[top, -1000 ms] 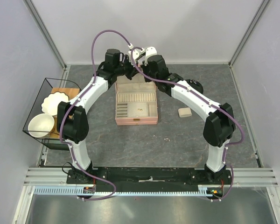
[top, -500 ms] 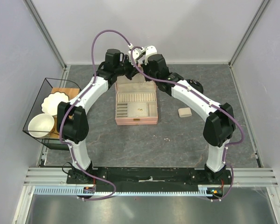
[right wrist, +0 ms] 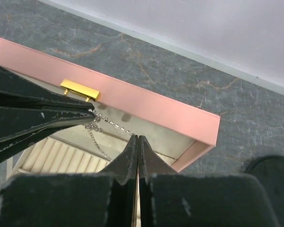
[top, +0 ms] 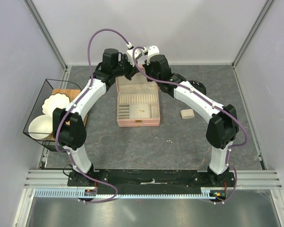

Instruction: Organize the mixed jewelry

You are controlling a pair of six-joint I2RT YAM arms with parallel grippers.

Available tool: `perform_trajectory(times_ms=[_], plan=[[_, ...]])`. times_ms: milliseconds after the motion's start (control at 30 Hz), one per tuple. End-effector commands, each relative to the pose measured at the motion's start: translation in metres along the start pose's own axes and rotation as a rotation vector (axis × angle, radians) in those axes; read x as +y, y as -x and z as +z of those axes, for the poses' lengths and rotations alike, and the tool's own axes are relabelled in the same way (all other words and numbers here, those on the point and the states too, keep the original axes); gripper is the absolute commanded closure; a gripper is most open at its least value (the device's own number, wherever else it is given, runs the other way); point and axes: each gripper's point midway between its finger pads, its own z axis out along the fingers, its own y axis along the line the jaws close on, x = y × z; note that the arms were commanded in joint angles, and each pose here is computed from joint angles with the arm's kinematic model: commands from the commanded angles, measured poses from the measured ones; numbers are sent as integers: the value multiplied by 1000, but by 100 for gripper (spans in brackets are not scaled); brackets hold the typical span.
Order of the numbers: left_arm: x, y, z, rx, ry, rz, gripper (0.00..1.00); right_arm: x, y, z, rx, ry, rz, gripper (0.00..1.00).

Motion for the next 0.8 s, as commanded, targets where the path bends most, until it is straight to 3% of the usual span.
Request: perform_trajectory(times_ms=[0, 767], plan=[[16, 23, -19, -42, 85, 16, 98, -4, 21, 4, -66, -18, 7, 100], [28, 5, -14, -7, 142, 31, 99, -6, 24, 16, -79, -46, -12, 100]])
